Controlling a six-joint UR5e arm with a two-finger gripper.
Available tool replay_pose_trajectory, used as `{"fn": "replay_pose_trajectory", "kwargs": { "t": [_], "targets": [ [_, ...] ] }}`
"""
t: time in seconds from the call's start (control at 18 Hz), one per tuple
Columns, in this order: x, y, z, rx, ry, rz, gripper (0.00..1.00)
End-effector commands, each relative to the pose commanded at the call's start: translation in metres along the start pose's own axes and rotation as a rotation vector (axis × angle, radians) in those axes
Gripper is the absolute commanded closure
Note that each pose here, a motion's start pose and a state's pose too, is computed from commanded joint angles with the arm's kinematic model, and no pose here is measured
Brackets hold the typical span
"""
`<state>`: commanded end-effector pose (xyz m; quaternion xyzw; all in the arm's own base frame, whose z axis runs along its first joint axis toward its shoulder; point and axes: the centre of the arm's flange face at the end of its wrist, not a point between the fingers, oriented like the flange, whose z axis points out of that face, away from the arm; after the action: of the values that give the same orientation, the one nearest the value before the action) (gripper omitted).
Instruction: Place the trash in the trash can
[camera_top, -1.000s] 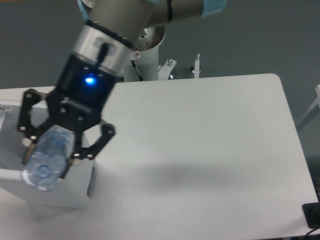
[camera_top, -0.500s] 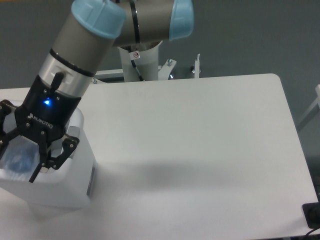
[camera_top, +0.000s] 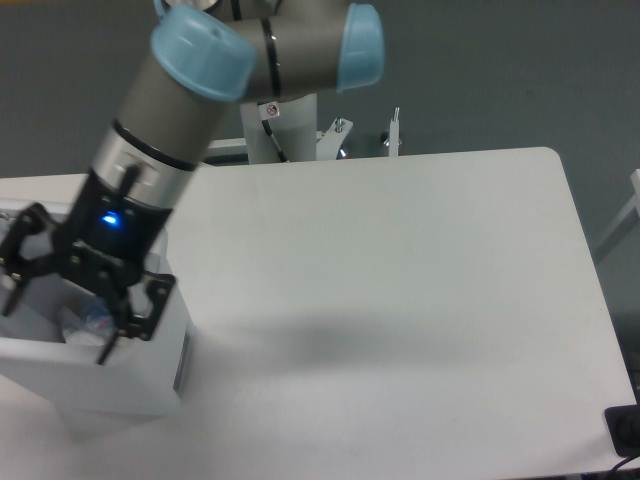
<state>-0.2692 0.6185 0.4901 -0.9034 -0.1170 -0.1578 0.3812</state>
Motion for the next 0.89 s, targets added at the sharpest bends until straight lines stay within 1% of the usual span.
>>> {"fn": "replay_pose_trajectory", "kwargs": {
  "t": [0.06, 0.11, 0.17, 0.22, 0.33, 0.44, 0.61, 0.67, 0.78, 0.89],
  "targets": [
    [-0.016, 0.006, -0.003, -0.009, -0.026, -0.023, 0.00],
    [-0.047, 0.019, -0.010, -0.022, -0.083, -0.066, 0.00],
    [-0.079, 0.028, -0.026, -0.030, -0.159, -0.106, 0.00],
    [-0.105, 0.038, -0.035, -0.044, -0.219, -0.124, 0.00],
    [-0.147, 0.057, -0.046, -0.092, -0.322, -0.119, 0.00],
    [-0.184, 0.077, -0.053, -0.153, -0.397, -0.105, 0.00],
    [-0.218, 0.104, -0.061, -0.240, -0.462, -0.043, 0.00],
    [-0.230, 0.112, -0.068, -0.261, -0.471, -0.020, 0.00],
    [-0.249, 0.125, -0.081, -0.297, -0.465, 0.067, 0.00],
    [-0.266, 0.139, -0.092, -0.358, -0.435, 0.173, 0.00]
  ]
}}
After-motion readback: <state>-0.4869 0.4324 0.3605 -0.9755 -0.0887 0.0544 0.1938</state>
